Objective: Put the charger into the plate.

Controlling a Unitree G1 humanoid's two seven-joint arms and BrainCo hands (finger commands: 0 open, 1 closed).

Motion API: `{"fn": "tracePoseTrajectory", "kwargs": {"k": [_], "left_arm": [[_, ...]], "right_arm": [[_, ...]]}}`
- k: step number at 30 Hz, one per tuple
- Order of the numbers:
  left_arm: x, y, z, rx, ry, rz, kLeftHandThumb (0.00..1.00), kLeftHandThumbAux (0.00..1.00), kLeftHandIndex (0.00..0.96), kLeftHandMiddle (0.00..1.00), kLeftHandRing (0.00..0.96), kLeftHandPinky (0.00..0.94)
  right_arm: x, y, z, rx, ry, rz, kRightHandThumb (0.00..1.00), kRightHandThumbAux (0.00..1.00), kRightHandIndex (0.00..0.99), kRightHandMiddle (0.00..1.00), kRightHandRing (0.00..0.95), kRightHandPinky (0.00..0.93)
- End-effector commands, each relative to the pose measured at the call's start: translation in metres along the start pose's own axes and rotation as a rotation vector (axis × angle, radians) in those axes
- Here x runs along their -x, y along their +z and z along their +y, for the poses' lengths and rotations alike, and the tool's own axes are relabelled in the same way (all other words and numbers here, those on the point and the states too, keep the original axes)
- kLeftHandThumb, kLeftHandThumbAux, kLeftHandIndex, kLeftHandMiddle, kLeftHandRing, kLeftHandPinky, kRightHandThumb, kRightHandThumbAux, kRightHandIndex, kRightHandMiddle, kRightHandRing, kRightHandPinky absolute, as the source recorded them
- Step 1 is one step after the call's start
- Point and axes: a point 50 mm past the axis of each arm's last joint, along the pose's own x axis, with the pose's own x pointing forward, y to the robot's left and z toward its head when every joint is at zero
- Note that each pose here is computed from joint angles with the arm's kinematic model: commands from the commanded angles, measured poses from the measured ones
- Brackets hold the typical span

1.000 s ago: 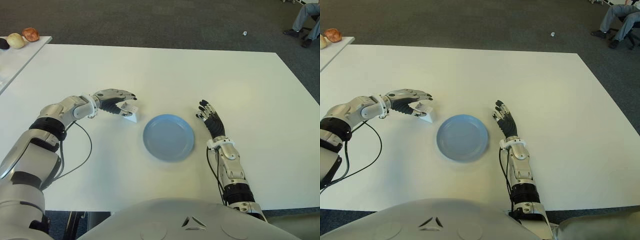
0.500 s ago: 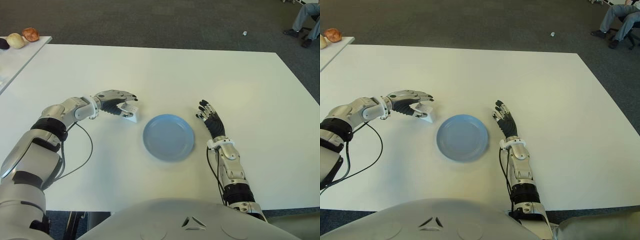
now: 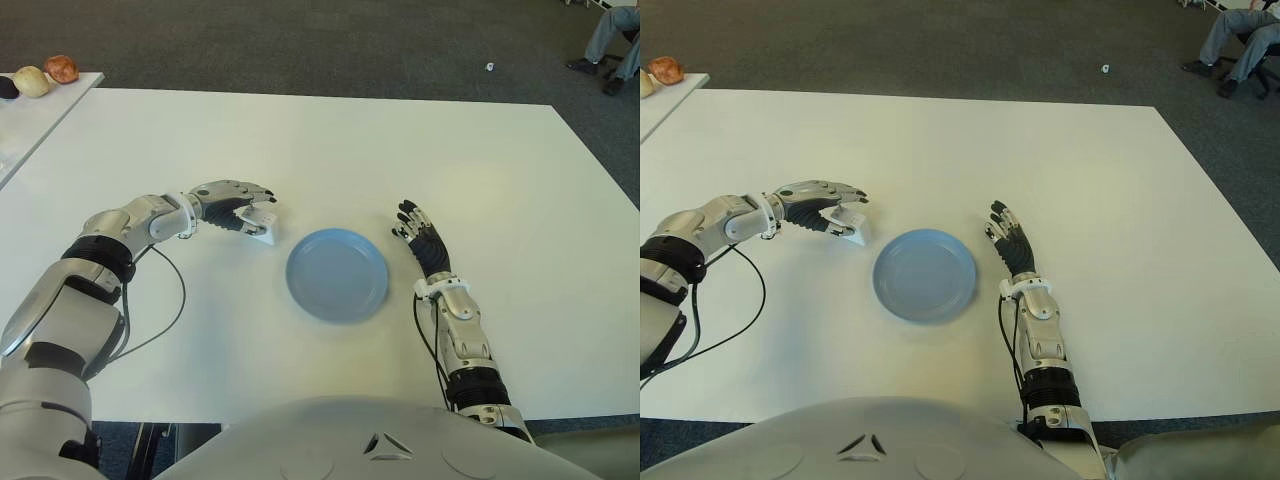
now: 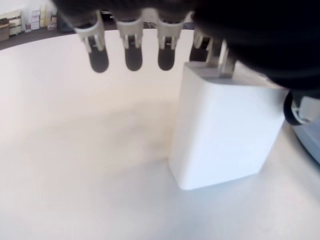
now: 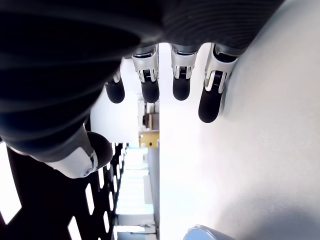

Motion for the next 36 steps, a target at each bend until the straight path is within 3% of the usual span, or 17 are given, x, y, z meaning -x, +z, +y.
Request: {"fn": "tracePoseTrajectory", "kwargs": {"k": [1,11,23,29,36], "left_arm": [[0.0000,0.0002,-0.0035,-0.010,-0.021,-0.002,0.240,0.265,0.002,0.013,0.019,0.076],[-0.0004,0.0003,-0.0073,-0.011,-0.018,0.005,0.264,0.277,0.020,0.020,0.021,0.082],[-0.0010,0.0014,-0.0099,-0.030,0.012,0.000,0.470,0.312,0.098,0.097,0.099,0.133],[-0.0049,0.0025,-0.0112,-0.041,0.014,0.001,0.602,0.323,0.161,0.263,0.274,0.324],[-0.0064,0.0029,-0.0108,-0.086,0.054,-0.001,0.719,0.346,0.325,0.491,0.506,0.537]], "right_arm": [[0.0041,-0.0092,-0.0002,-0.010,-0.003,0.058,0.000,0.583,0.000,0.000,0.000,0.000],[0.0043,-0.0083,-0.0001,-0.015,-0.007,0.058,0.000,0.588,0.000,0.000,0.000,0.000],[0.0044,-0.0073,-0.0003,-0.016,-0.011,0.055,0.000,0.595,0.000,0.000,0.000,0.000],[0.0041,-0.0068,-0.0003,-0.018,-0.014,0.057,0.000,0.600,0.000,0.001,0.000,0.000],[0.0038,-0.0061,-0.0002,-0.019,-0.020,0.055,0.000,0.607,0.000,0.002,0.000,0.000]]}}
